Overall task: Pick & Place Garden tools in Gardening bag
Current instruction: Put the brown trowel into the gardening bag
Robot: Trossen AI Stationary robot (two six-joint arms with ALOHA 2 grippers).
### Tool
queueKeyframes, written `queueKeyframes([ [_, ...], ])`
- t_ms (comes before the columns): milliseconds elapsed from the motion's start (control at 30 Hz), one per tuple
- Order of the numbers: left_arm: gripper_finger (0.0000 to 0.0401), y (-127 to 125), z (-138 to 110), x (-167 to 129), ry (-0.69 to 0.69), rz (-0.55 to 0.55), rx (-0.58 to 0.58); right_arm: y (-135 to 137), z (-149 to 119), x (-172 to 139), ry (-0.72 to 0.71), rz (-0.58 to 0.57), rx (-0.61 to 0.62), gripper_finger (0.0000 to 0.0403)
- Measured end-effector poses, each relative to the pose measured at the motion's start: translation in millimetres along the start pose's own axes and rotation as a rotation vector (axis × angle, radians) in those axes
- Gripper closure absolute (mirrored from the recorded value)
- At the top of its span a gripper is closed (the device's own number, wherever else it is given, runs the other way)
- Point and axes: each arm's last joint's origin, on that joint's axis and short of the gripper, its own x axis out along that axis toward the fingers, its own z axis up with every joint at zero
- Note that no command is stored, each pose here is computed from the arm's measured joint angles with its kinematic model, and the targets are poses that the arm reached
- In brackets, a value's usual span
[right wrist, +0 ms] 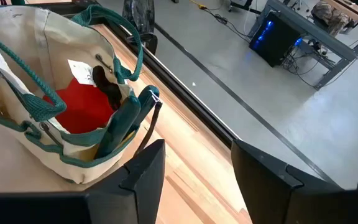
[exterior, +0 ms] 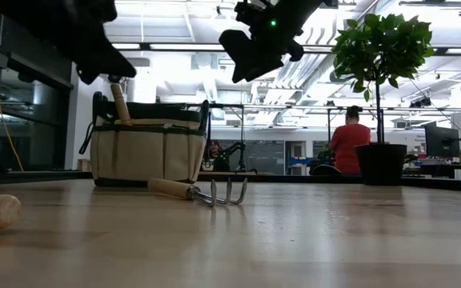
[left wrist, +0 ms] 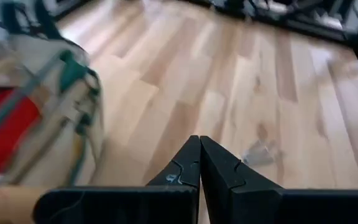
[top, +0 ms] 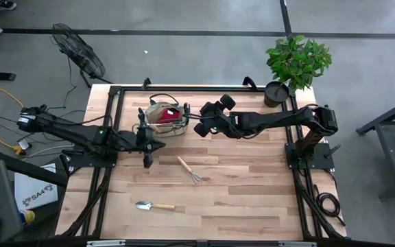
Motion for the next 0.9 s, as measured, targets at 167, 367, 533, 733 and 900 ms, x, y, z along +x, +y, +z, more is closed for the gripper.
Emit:
queueKeyframes([
  [167, 0.0401, -13, -11, -6, 0.056, -0.037, 0.037, 0, -2, 0, 0.015, 0.011, -0.011, 0.0225],
  [367, 0.0401, -29, -23, -16, 0.116, -0.122, 0.045, 1, -4, -1, 0.034, 0.01, -0.032, 0.0225],
  [533, 0.0401, -42, -32, -22, 0.146, -0.176, 0.079, 1, -5, -2, 0.037, 0.013, -0.037, 0.0225],
  [733, 0.0401, -56, -46, -25, 0.208, -0.223, 0.089, 1, -5, -2, 0.039, 0.015, -0.035, 0.0225],
  [900, 0.0401, -64, -55, -26, 0.251, -0.241, 0.087, 1, -5, -2, 0.039, 0.016, -0.035, 0.0225],
])
